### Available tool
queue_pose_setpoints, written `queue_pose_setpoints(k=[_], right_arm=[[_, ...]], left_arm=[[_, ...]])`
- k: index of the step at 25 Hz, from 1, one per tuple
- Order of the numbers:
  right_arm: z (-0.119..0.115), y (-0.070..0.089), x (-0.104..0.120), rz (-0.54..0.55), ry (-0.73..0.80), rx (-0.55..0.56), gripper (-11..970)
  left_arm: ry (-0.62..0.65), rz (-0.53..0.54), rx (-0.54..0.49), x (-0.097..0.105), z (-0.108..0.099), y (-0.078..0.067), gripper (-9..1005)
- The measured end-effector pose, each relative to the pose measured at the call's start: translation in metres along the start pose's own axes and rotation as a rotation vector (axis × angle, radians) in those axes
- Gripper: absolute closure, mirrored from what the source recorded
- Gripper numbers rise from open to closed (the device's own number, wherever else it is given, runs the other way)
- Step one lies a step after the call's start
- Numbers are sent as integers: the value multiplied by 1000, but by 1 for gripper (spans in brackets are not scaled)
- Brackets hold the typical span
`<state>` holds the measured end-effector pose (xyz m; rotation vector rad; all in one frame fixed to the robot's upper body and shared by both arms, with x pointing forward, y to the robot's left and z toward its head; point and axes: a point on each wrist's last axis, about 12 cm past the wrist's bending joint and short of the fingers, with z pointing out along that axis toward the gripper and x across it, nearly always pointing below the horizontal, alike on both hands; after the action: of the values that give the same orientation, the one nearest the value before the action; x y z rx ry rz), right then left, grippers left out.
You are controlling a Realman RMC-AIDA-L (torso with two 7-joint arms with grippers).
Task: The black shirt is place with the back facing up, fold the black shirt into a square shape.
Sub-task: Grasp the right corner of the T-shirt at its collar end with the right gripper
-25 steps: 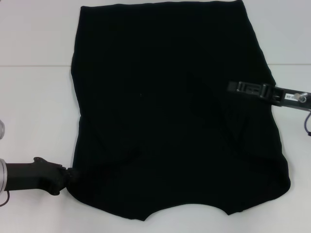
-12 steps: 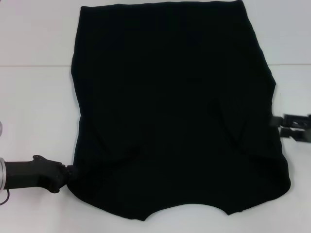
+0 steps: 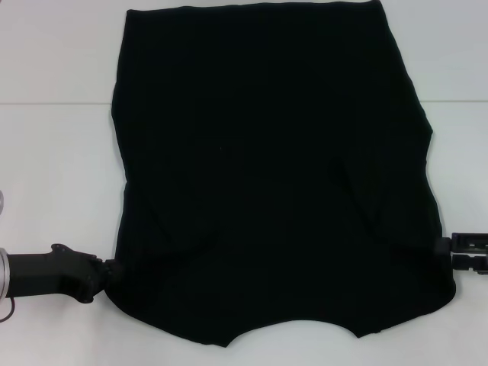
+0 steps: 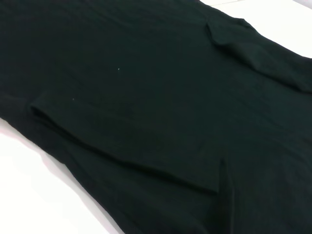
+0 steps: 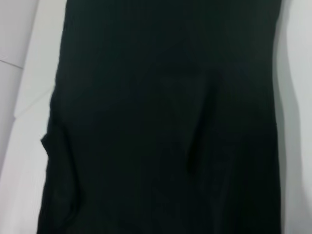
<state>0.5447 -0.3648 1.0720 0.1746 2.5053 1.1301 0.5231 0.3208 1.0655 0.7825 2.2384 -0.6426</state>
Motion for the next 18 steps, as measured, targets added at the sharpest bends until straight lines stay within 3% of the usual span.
queue_pose_setpoints(k=[8, 17, 18], right_arm=[[14, 4, -1, -14, 6, 20, 262], [12, -2, 0, -12, -7, 53, 280], [11, -3, 0, -10, -9, 57, 323]], left_arm=[[-1, 3, -2, -1, 1, 0, 965], [-2, 2, -4, -2, 1, 1, 964], [-2, 1, -4, -2, 1, 1, 964]])
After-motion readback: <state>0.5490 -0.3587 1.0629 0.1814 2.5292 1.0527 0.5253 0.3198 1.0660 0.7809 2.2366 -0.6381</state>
